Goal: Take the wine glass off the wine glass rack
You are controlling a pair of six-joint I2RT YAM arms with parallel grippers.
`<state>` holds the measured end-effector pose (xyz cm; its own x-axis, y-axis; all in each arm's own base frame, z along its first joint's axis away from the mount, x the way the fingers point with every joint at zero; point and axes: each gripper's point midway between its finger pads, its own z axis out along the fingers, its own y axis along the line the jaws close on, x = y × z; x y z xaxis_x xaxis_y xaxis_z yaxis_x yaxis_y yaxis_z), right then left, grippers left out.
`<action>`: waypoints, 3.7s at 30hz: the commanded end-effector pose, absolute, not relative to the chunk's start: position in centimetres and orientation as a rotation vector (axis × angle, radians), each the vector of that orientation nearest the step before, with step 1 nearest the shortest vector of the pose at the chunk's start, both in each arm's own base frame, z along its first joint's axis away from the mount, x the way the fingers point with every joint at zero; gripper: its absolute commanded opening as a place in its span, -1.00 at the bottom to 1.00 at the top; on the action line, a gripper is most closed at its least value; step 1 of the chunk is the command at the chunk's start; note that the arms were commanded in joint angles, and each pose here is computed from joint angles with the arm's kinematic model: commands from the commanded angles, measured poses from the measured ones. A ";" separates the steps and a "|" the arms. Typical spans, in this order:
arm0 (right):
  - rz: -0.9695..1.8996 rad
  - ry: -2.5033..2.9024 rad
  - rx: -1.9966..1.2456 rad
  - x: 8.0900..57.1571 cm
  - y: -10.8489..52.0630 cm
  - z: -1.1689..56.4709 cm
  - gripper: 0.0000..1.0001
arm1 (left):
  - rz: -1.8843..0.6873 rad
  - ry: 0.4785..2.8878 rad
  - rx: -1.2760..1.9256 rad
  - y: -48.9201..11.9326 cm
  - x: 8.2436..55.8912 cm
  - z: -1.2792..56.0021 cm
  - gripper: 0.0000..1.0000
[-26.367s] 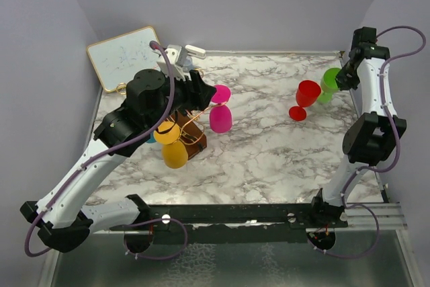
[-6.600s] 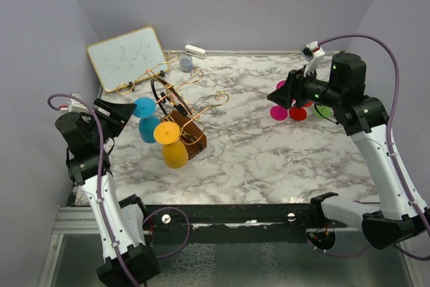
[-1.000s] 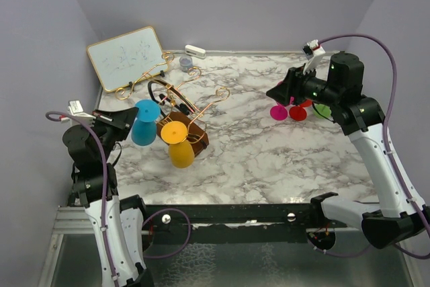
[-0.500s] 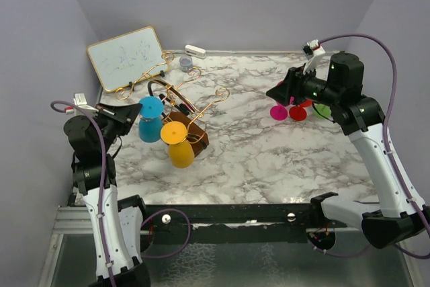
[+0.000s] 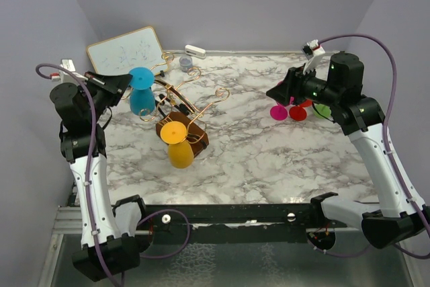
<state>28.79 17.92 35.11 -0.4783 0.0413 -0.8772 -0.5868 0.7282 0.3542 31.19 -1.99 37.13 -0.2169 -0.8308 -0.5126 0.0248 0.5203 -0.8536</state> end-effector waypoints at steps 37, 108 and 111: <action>1.232 1.614 -0.767 20.1 21.9 43.7 0.01 | -1.426 1.483 0.576 -33.4 27.4 51.5 -1.00; -0.100 0.865 -0.899 25.3 23.0 42.2 -0.95 | -1.538 1.834 0.096 -28.6 18.3 42.5 0.92; -0.150 0.841 -0.924 24.9 23.7 41.6 -0.95 | -1.545 1.832 0.079 -28.6 18.3 42.6 0.85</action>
